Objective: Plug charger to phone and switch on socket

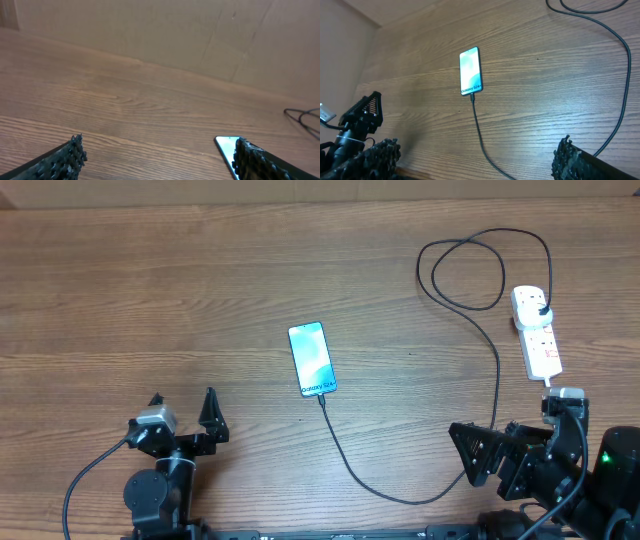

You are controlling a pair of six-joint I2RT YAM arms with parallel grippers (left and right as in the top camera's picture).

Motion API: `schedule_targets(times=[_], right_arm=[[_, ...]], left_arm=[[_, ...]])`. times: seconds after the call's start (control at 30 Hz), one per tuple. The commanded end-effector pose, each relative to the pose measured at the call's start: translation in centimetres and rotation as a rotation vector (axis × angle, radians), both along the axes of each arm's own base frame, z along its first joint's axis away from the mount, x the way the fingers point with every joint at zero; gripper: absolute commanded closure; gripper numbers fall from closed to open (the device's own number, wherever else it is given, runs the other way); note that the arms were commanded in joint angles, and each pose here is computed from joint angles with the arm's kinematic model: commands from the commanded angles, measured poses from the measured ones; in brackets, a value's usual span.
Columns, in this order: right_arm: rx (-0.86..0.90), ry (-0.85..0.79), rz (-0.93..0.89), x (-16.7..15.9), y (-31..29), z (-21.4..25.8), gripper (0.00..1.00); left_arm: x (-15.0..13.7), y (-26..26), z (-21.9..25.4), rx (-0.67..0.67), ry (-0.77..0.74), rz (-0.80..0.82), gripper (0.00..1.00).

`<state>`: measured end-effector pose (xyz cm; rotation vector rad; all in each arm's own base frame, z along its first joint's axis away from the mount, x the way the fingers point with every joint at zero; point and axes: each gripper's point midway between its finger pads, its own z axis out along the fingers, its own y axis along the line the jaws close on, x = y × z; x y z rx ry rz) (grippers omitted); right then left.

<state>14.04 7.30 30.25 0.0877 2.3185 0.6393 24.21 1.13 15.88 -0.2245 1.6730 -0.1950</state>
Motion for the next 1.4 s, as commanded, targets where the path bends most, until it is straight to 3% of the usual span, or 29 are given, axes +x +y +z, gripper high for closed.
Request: schedule_targets(times=[0.0, 1.1, 1.27, 1.37], right_arm=[[-0.007, -0.006, 0.003, 0.1, 0.0, 0.1, 0.00], [-0.011, 0.019, 0.000, -0.3, -0.1, -0.4, 0.00], [-0.043, -0.045, -0.029, 1.1, -0.8, 0.3, 0.00], [-0.135, -0.166, 0.037, 3.2, -0.8, 0.0, 0.00]], left_arm=[[0.0, 0.1, -0.2, 0.090, -0.003, -0.004, 0.00], [0.0, 0.1, -0.2, 0.121, -0.002, -0.006, 0.00], [0.0, 0.1, -0.2, 0.121, -0.002, -0.006, 0.00], [0.0, 0.1, -0.2, 0.121, -0.002, -0.006, 0.00]])
